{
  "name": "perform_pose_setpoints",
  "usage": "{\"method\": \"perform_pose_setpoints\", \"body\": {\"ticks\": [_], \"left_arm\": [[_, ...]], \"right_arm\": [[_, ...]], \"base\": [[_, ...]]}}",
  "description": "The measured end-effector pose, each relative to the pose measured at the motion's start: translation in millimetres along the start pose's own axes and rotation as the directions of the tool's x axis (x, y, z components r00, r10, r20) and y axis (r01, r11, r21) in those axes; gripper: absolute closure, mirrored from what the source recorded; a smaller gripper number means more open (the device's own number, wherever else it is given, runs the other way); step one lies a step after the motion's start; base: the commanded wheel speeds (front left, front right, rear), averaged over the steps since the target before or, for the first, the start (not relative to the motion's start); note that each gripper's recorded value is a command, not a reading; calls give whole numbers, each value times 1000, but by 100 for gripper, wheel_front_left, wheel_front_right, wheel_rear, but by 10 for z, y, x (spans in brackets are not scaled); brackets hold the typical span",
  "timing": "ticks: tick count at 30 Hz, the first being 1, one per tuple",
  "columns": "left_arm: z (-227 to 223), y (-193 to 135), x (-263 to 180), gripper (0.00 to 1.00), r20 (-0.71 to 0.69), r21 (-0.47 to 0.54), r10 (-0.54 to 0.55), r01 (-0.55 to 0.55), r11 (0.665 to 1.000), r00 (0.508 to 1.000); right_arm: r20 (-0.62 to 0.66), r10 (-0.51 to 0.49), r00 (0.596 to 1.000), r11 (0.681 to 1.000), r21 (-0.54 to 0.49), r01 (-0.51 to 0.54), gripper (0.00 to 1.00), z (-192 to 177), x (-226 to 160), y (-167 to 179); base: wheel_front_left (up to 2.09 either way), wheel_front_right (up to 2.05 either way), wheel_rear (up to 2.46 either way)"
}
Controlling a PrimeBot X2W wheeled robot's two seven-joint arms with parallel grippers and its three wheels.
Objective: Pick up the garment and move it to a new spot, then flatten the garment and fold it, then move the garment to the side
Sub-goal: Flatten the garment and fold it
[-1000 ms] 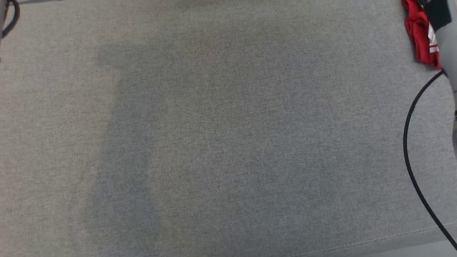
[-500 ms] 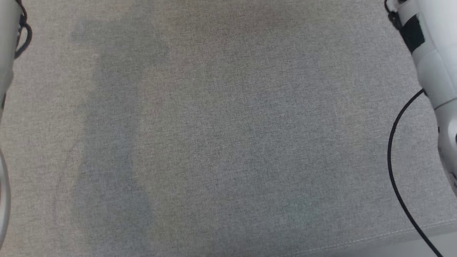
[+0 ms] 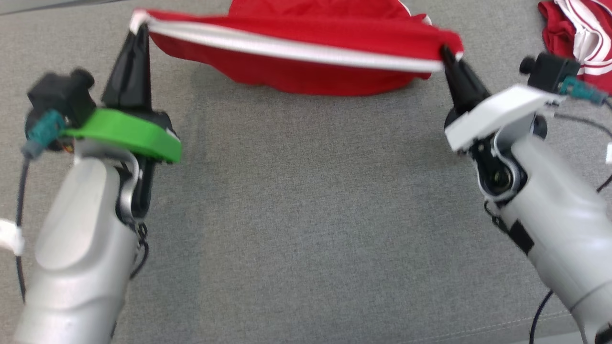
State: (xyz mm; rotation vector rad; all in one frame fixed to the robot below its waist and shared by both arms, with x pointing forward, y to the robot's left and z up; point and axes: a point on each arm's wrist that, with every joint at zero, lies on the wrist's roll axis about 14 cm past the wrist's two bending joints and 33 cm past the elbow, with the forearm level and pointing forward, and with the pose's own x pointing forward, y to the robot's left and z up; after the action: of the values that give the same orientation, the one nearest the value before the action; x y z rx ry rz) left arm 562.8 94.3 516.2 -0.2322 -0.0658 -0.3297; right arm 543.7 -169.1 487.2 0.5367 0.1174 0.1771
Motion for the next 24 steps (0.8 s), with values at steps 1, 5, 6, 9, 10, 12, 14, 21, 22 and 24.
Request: {"method": "perform_pose_setpoints", "body": {"ticks": [1, 5, 6, 9, 10, 12, 14, 21, 22, 24], "left_arm": [[-48, -7, -96, 100, -6, -17, 14, -14, 1000, 1000], [-250, -19, -549, 100, -49, -69, 64, -67, 995, 997], [-298, -2, -666, 100, -61, -81, 84, -89, 993, 995], [-419, -12, -980, 100, -97, -97, 117, -126, 987, 988], [-463, -12, -1088, 100, -110, -109, 131, -143, 984, 985], [-553, -8, -1287, 100, -141, -116, 154, -171, 978, 978], [-601, -4, -1463, 100, -159, -135, 183, -205, 969, 970], [-744, -31, -2021, 100, -218, -166, 251, -289, 943, 943], [-763, -34, -2074, 100, -227, -167, 256, -297, 940, 940], [-788, -38, -2163, 100, -238, -146, 256, -295, 944, 937]], "right_arm": [[-22, -1, 1000, 1000, 4, 1, 100, -95, -89, -16], [-92, -24, 995, 998, 52, 28, 100, -424, -511, -101], [-107, -28, 994, 997, 65, 35, 100, -494, -612, -109], [-143, -46, 989, 993, 100, 61, 100, -658, -895, -148], [-154, -55, 986, 992, 105, 71, 100, -706, -995, -172], [-173, -65, 983, 990, 116, 86, 100, -787, -1169, -194], [-192, -73, 979, 986, 132, 100, 100, -878, -1340, -192], [-235, -92, 968, 974, 179, 136, 100, -1120, -1895, -150], [-237, -95, 967, 973, 184, 140, 100, -1134, -1946, -148], [-234, -94, 968, 971, 195, 142, 100, -1146, -2024, -125]], "base": [[0, 0, 0], [0, 0, 0], [0, 0, 0], [0, 0, 0], [0, 0, 0], [0, 0, 0], [0, 0, 0], [0, 0, 0], [0, 0, 0], [0, 0, 0]]}}
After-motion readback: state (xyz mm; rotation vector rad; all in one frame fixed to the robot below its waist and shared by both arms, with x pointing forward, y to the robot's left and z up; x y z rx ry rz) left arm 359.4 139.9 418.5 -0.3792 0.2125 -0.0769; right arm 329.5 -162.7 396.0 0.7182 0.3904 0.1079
